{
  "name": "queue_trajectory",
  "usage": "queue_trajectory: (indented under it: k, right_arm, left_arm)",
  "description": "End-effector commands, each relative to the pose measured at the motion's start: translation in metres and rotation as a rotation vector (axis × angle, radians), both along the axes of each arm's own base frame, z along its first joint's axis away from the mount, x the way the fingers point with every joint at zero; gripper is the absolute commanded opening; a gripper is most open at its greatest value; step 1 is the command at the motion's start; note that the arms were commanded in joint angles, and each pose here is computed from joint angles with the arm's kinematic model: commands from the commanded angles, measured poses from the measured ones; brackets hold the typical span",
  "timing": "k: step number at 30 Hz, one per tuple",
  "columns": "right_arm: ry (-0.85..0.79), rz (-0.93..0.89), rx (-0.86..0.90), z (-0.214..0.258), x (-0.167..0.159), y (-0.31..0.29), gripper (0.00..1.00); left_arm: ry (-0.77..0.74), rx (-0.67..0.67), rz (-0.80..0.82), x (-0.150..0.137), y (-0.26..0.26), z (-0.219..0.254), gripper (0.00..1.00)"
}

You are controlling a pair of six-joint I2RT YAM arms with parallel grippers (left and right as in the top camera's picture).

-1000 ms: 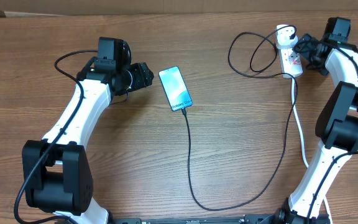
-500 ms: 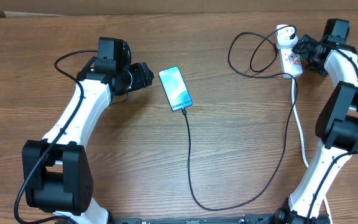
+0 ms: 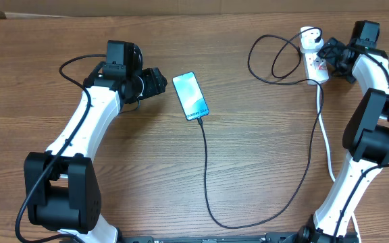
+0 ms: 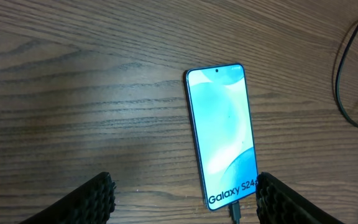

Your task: Plug charger to phone and switch on socket

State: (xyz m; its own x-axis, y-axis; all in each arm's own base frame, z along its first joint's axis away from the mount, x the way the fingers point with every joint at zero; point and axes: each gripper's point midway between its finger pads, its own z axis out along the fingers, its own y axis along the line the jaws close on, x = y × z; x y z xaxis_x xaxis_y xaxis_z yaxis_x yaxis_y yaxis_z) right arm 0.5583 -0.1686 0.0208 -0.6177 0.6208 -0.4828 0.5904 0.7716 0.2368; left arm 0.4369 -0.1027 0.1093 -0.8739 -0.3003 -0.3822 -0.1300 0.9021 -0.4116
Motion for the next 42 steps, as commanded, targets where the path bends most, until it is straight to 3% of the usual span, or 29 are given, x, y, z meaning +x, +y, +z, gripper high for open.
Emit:
queue_trajectory:
  k: [1, 22, 42]
  right_arm:
    - [0.037, 0.056, 0.050, -0.021, -0.004, 0.028, 1.00]
    - [0.125, 0.038, 0.010, -0.037, -0.022, 0.030, 1.00]
    - [0.089, 0.071, -0.028, -0.021, -0.009, 0.042, 1.00]
  left_arm:
    - [-0.014, 0.011, 0.003, 0.000, -0.001, 0.004, 0.69]
    - [-0.014, 0.010, 0.003, 0.000, -0.001, 0.004, 0.69]
    - [-0.013, 0.010, 0.003, 0.000, -0.001, 0.004, 0.69]
